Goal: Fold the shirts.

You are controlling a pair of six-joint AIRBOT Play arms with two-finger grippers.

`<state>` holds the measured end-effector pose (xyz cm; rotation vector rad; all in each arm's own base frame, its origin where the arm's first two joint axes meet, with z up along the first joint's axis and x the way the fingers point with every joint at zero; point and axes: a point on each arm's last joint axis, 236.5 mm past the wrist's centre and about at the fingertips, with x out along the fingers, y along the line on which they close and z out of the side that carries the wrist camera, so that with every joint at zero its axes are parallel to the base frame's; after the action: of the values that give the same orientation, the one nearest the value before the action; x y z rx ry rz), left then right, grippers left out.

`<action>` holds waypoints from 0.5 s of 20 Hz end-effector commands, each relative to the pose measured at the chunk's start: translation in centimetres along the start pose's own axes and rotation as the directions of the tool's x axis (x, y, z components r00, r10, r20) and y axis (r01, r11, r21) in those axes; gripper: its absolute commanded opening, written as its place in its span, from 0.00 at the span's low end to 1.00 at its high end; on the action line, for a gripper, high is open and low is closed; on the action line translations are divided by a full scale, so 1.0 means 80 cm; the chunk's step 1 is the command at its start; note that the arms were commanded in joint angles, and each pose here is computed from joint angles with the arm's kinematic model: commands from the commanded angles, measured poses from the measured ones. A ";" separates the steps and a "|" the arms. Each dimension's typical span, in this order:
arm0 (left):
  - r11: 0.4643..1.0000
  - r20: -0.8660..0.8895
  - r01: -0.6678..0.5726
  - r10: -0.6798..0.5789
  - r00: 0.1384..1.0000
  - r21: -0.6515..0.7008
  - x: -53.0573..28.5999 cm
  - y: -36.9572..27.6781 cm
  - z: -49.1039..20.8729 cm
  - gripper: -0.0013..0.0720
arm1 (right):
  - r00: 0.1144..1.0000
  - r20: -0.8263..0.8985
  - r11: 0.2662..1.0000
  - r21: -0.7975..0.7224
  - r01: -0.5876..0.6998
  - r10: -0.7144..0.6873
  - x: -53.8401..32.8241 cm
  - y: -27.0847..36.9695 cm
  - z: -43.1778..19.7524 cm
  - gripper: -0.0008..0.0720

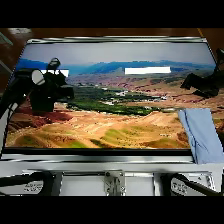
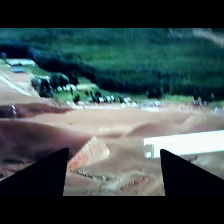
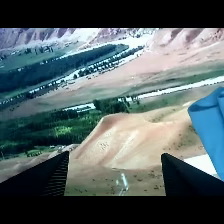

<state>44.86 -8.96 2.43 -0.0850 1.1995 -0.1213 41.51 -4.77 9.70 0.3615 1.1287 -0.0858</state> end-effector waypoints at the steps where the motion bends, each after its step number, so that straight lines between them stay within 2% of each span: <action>1: 0.971 0.114 -0.054 0.082 0.990 -0.232 -0.001 0.113 0.092 0.95 | 1.000 0.012 1.000 -0.012 -0.018 0.018 0.000 0.006 0.004 0.96; 5: 0.905 0.092 -0.100 0.151 0.984 -0.415 0.022 0.232 0.128 0.95 | 1.000 -0.015 1.000 -0.022 -0.018 0.017 0.000 0.006 -0.004 0.95; 10: 0.885 0.031 -0.140 0.171 0.985 -0.444 0.094 0.277 0.116 0.95 | 0.994 -0.072 0.996 -0.041 -0.080 0.077 0.000 0.023 -0.021 0.96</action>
<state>56.44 9.58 -0.88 -0.3684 1.1250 0.2522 41.05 -3.74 9.56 0.3588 1.1554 -0.0341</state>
